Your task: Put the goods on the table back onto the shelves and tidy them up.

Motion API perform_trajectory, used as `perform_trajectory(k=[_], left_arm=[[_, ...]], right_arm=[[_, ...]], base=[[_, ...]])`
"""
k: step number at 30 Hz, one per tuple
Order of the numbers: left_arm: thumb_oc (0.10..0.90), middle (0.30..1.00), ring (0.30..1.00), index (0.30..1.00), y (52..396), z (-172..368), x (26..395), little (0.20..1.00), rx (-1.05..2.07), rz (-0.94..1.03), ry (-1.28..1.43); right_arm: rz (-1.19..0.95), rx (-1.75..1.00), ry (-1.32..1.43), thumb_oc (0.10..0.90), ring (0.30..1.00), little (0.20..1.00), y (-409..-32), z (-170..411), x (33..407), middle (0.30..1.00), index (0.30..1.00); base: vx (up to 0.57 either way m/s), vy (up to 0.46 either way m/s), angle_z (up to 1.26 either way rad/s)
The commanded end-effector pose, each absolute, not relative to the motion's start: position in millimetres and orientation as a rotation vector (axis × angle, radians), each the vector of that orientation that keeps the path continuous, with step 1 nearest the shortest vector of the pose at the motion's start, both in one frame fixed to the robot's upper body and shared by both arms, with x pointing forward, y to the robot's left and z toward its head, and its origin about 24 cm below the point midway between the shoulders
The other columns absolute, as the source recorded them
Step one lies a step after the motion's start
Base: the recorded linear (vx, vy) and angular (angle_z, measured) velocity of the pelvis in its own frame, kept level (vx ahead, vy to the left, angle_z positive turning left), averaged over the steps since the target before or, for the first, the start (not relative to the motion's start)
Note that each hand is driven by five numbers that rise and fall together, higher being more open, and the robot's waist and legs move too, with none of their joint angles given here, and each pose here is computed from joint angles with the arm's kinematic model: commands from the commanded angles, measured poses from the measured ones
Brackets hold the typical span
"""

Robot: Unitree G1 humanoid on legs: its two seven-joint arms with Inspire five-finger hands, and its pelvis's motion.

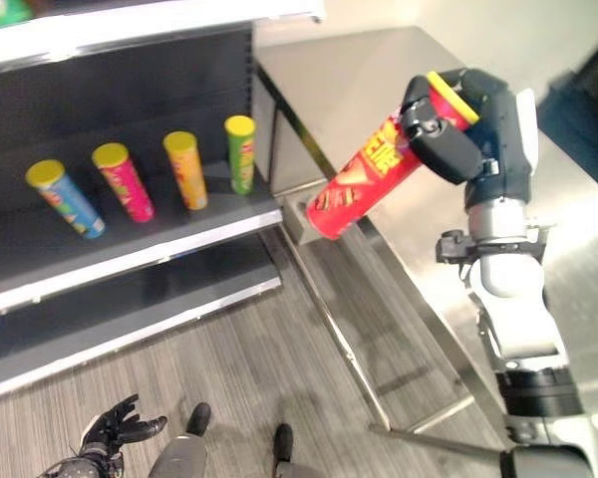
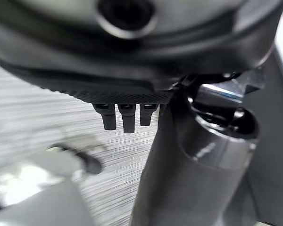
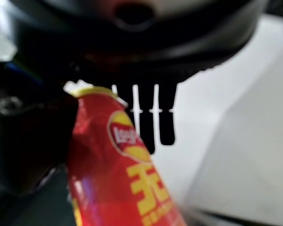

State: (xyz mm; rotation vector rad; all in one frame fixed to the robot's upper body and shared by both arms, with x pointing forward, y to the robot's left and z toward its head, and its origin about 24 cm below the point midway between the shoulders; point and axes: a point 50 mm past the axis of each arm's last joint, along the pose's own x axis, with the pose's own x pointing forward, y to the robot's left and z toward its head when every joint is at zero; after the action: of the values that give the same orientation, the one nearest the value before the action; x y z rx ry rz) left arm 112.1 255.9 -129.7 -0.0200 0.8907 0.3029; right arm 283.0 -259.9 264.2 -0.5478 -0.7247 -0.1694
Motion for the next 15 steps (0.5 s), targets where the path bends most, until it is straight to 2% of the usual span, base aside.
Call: perform_trajectory(k=[1, 6, 10, 15], left_arm=[[0.800, 0.900, 0.900, 0.900, 277.9, -117.6, 118.1, 0.900, 0.077, 0.289, 0.842], [0.800, 0.900, 0.900, 0.900, 277.1, -120.0, 113.9, 0.900, 0.097, 0.277, 0.863], [0.800, 0.900, 0.900, 0.900, 277.1, -120.7, 112.1, 0.900, 0.116, 0.264, 0.873], [0.800, 0.900, 0.900, 0.900, 272.1, -120.1, 112.4, 0.900, 0.146, 0.216, 0.865]], right_arm=[[-0.192, -0.624, -1.167, 0.400, 0.300, 0.300, -238.5, 343.0, 245.2, 0.300, 0.300], [-0.169, -0.700, -1.164, 0.400, 0.300, 0.300, -231.4, 337.6, 241.9, 0.300, 0.300], [-0.143, -0.730, -1.146, 0.400, 0.300, 0.300, -228.9, 329.9, 240.0, 0.300, 0.300], [-0.116, -0.750, -1.095, 0.400, 0.300, 0.300, -229.3, 316.3, 238.6, 0.300, 0.300]], base=[[-0.21, -0.102, 1.04], [-0.20, -0.007, 0.94], [-0.13, 0.102, 0.41], [-0.04, 0.392, 1.02]])
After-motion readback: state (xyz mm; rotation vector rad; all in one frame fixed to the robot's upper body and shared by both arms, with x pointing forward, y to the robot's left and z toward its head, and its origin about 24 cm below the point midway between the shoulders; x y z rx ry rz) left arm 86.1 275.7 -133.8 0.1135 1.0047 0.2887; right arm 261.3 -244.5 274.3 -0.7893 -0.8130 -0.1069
